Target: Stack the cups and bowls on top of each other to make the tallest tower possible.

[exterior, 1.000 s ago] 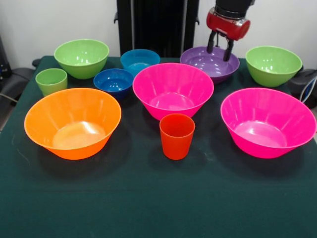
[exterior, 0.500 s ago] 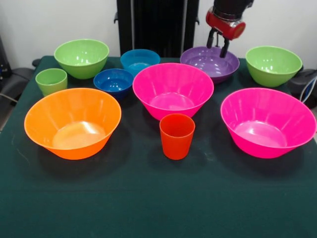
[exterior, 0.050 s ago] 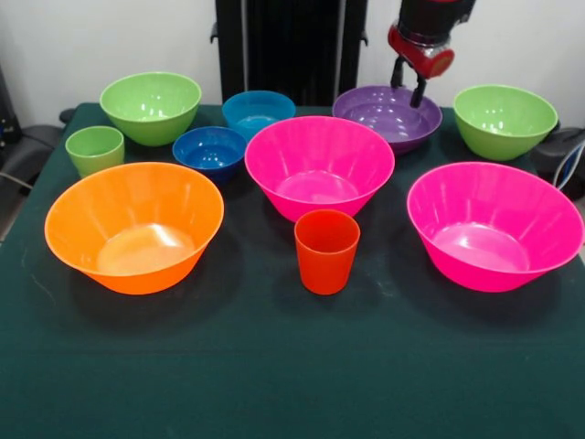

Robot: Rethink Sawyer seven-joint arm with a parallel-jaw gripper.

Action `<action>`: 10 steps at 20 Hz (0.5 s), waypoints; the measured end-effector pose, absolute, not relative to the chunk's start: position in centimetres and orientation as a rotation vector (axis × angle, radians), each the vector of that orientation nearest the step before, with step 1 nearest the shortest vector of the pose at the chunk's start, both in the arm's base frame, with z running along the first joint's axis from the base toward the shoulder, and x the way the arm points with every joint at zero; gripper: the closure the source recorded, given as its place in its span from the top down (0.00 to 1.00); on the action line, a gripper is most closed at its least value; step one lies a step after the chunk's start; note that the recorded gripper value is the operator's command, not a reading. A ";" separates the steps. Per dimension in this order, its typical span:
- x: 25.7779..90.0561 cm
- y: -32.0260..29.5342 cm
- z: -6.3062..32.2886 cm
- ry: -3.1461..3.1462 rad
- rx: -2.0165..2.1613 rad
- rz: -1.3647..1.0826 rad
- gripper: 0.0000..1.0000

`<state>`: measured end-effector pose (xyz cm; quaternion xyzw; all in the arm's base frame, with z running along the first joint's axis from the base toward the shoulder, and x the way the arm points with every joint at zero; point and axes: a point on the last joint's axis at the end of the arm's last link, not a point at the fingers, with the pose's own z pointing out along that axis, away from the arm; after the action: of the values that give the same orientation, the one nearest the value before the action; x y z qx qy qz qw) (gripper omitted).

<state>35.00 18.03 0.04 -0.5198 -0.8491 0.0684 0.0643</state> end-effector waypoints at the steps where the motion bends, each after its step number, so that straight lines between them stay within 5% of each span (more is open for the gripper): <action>1: 34.8 18.1 -0.4 -2.557 -1.583 0.207 1.00; 10: 33.1 19.1 -4.0 -2.535 -1.634 0.200 1.00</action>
<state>33.07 19.07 -3.96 -0.5397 -0.8371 0.0662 0.0596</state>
